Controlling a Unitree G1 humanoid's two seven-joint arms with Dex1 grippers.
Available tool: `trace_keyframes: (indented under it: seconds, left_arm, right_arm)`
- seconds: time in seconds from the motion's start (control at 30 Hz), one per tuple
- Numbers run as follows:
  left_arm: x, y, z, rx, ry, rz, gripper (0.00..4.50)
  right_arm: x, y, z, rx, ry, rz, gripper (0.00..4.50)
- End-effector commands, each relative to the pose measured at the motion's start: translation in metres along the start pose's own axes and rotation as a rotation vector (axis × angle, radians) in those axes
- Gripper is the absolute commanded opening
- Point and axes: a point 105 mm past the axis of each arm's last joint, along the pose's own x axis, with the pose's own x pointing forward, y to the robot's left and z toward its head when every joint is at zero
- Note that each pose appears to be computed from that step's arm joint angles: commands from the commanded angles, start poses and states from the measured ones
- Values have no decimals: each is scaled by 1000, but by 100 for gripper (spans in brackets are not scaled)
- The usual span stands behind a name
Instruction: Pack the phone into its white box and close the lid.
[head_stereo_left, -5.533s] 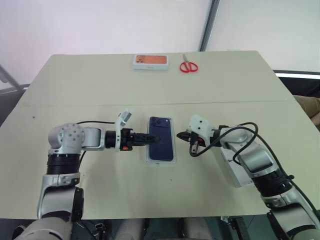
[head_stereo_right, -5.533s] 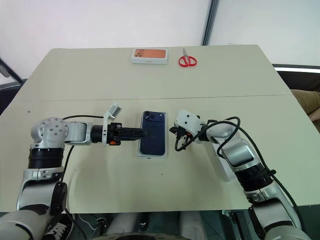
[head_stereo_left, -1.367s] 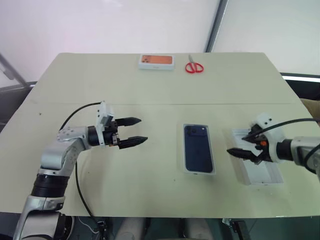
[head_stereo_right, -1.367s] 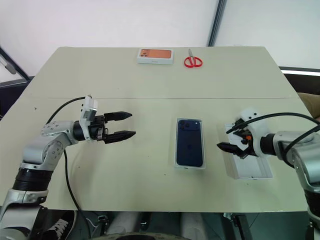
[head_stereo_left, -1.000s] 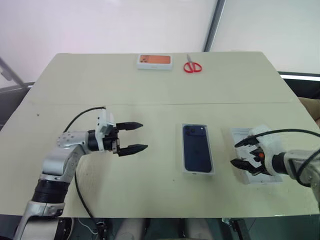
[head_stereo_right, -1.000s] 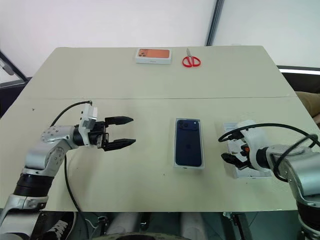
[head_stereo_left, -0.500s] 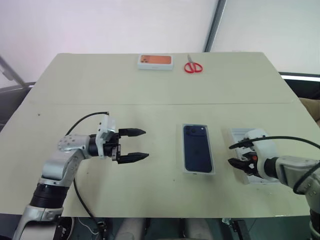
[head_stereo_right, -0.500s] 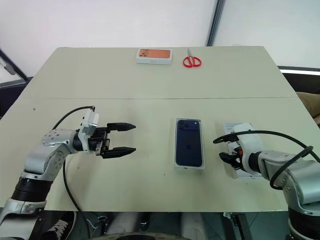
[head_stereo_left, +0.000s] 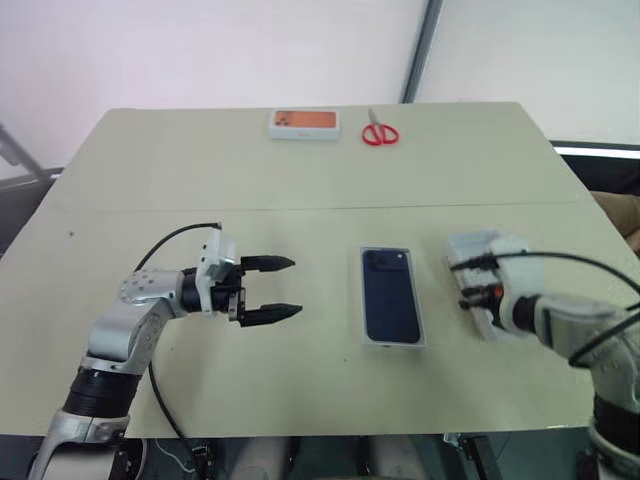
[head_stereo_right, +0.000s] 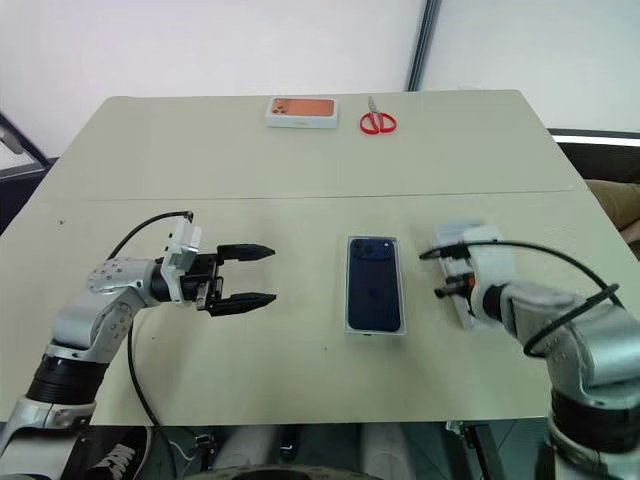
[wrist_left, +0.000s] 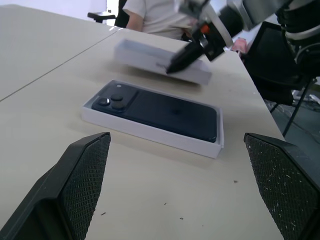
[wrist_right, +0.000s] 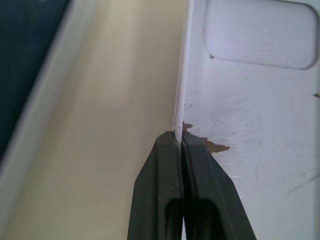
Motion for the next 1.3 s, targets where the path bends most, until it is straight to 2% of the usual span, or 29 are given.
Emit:
trace_keyframes:
  seconds: [0.03, 0.13, 0.23, 0.33, 0.4, 0.5, 0.63, 0.83, 0.93, 0.97, 1.0, 1.23, 1.3]
  left_arm:
    - [-3, 9, 8, 11, -16, 46, 450]
    - [-3, 15, 10, 6, -30, 80, 450]
    - [-2, 23, 12, 21, -40, 136, 450]
    - [-1, 31, 14, -8, -57, 179, 450]
    - [-2, 38, 20, 2, -91, 230, 450]
    - [-5, 40, 25, -6, -123, 260, 450]
    - [-5, 34, 28, -18, -145, 249, 450]
    - [-6, 27, 29, -33, -166, 230, 450]
    - [-5, 23, 27, -64, -167, 202, 450]
    - [-4, 22, 26, -75, -166, 188, 400]
    - [-4, 20, 24, -83, -159, 179, 373]
    - [-1, 3, 8, -126, -134, 125, 3]
    - [5, 2, 4, -122, -131, 138, 3]
  right_arm:
    - [-8, 17, 43, 57, -177, 113, 5]
    - [-9, 38, 67, 183, -296, 292, 5]
    - [-7, 63, 78, 380, -375, 511, 5]
    - [-8, 83, 82, 475, -391, 670, 5]
    - [-10, 106, 83, 587, -392, 837, 5]
    - [-25, 135, 73, 624, -357, 1038, 5]
    - [-43, 151, 60, 712, -253, 1130, 5]
    - [-44, 171, 27, 736, -127, 1140, 5]
    - [-43, 178, 22, 744, -93, 1151, 5]
    - [-41, 178, 21, 740, -81, 1141, 0]
    - [-37, 177, 22, 759, -76, 1124, 0]
    - [-26, 180, 20, 828, -49, 1084, 0]
    - [-21, 178, 14, 848, -25, 1052, 0]
